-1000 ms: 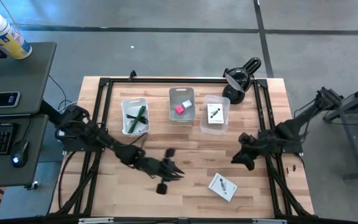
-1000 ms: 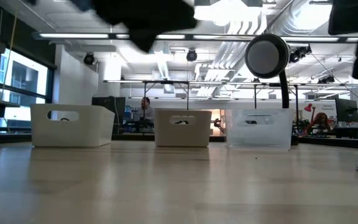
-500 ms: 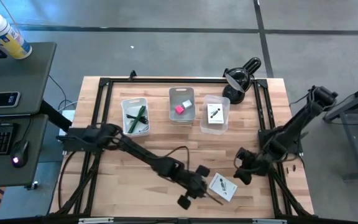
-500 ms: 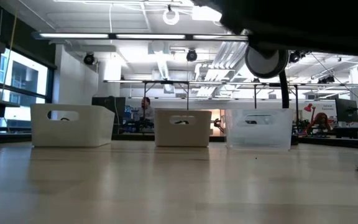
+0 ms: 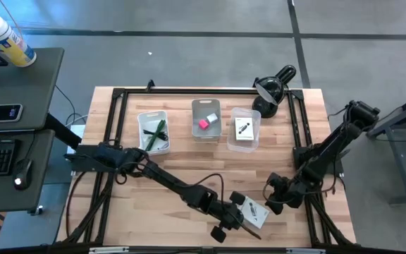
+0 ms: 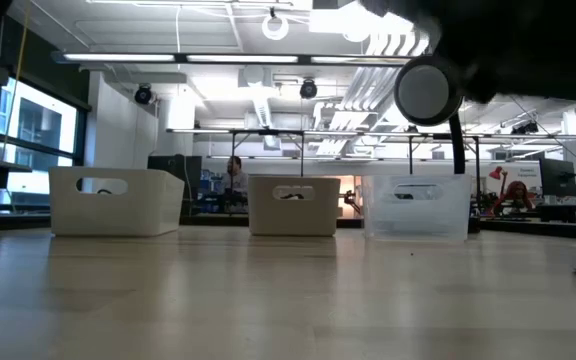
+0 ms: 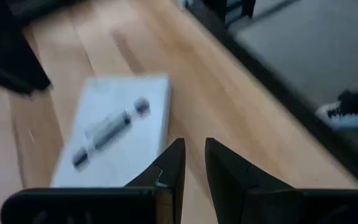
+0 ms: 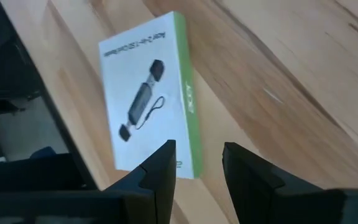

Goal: Pick and place items into bin
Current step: Put the card reader box into the transparent bin

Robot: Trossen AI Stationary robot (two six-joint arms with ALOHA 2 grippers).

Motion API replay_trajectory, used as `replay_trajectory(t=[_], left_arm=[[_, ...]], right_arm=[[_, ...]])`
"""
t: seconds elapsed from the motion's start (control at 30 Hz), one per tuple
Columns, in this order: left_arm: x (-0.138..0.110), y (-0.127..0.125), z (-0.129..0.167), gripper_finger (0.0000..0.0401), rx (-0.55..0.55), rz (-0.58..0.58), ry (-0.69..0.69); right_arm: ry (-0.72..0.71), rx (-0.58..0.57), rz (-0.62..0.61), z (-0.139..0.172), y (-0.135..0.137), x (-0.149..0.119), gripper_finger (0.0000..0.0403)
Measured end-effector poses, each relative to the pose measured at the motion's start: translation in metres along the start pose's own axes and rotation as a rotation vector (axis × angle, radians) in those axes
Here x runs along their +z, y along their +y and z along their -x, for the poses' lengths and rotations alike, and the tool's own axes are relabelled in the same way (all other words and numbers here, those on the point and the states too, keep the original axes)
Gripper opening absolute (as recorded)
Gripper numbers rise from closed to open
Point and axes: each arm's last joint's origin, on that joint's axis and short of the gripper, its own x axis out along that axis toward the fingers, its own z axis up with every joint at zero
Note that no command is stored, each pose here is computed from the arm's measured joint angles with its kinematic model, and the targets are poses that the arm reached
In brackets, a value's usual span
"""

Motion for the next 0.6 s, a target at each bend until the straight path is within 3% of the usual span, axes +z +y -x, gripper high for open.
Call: replay_trajectory(t=[0.27,0.6], left_arm=[[-0.018,-0.002,-0.017,0.0051,-0.006,0.054,0.053],[-0.033,-0.005,-0.026,0.0051,-0.003,0.126,0.116]], right_arm=[[0.060,-0.080,-0.028,-0.013,-0.006,-0.004,0.0123],[0.081,-0.039,-0.042,-0.029,-0.002,-0.007,0.0123]])
